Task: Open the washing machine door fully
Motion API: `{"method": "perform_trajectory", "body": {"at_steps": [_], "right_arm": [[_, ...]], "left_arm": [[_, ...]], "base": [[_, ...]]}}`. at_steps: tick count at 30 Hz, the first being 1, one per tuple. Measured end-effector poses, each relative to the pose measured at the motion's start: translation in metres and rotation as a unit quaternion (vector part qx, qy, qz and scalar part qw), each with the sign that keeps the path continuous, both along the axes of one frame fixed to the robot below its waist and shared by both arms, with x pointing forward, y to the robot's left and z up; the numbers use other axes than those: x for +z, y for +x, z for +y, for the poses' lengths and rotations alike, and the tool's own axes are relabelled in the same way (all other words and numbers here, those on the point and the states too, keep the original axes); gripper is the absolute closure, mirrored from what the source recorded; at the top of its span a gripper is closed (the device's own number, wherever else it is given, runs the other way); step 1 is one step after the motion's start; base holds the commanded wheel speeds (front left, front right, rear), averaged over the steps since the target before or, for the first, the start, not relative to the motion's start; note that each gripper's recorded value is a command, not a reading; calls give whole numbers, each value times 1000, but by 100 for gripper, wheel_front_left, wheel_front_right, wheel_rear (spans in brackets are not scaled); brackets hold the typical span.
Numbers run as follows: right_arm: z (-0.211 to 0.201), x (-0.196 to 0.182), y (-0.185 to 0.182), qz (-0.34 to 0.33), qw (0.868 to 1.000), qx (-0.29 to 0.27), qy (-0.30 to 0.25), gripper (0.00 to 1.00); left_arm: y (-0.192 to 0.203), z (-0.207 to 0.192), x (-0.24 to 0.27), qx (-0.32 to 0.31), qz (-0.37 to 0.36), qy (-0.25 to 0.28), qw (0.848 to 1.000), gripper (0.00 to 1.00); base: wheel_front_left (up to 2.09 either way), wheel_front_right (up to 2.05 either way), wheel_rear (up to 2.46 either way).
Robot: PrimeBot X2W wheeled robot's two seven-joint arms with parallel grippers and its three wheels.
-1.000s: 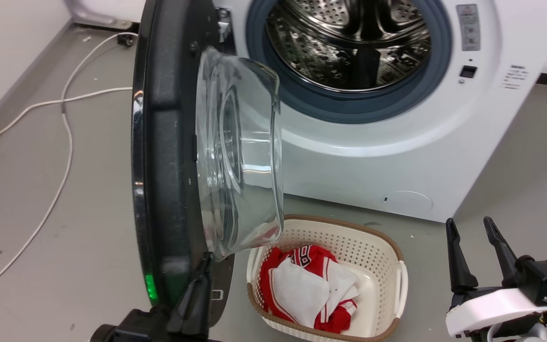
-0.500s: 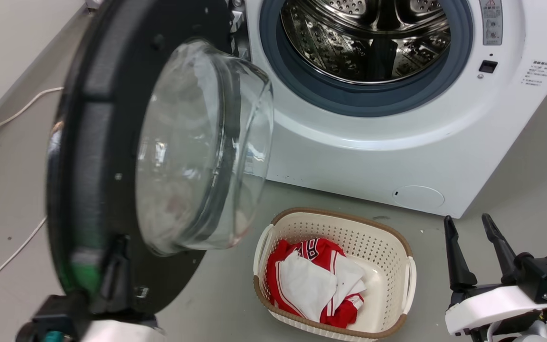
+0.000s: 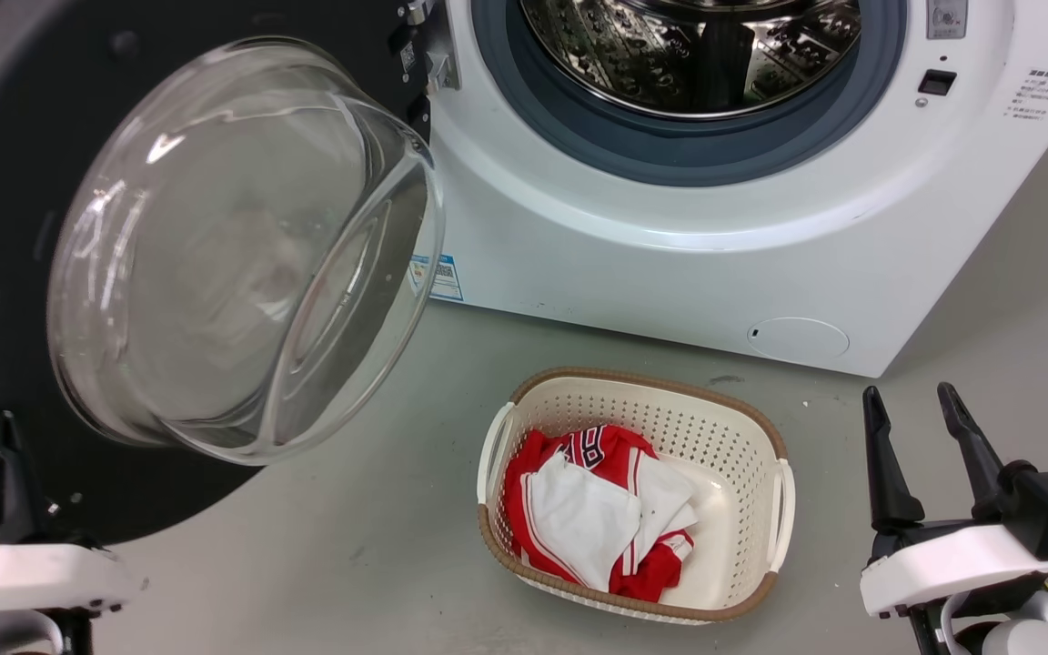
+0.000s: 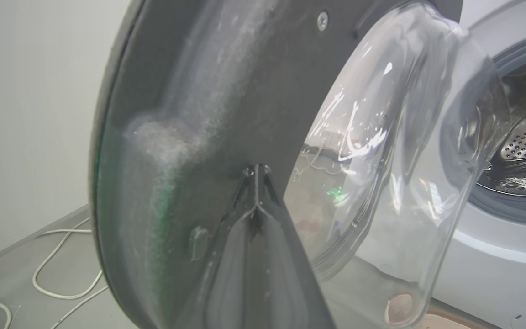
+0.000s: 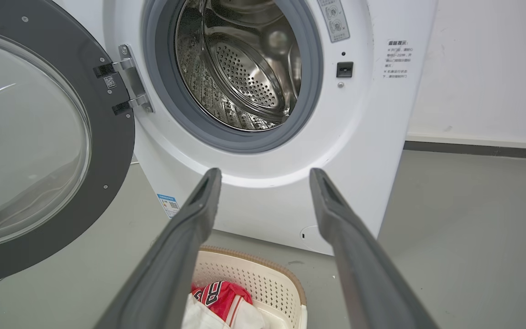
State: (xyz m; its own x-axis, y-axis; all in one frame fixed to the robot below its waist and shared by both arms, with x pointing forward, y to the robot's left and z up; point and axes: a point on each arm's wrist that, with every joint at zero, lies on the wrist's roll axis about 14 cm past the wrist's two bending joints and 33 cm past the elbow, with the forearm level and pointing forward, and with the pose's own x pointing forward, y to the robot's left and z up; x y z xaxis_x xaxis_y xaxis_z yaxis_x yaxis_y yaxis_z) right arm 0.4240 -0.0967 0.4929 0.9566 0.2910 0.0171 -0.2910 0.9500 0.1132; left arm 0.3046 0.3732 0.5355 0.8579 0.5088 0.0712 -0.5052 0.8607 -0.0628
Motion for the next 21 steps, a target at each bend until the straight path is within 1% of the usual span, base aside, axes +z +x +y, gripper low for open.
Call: {"method": "perform_trajectory", "body": {"at_steps": [7,15,16,18,21], "right_arm": [[-2,-2,5,2,1000,-3,-2,0],[-3,-1,5,-1,1000,-5,-2,0],[-3,-1,4,-1,1000,-6,-2,0],[-8,2,2,-5,1000,-12,-5,0],[-12,5,0,-10,1000,-17,-3,0]], "left_arm": [[10,22,-6,13,21,15,1000,100],[15,38,-9,23,30,17,999,100],[15,39,-9,23,30,18,999,100],[16,33,-3,16,23,38,999,100],[15,19,3,2,15,56,998,100]], "base": [[0,0,0],[0,0,0],[0,0,0],[0,0,0],[0,0,0]]}}
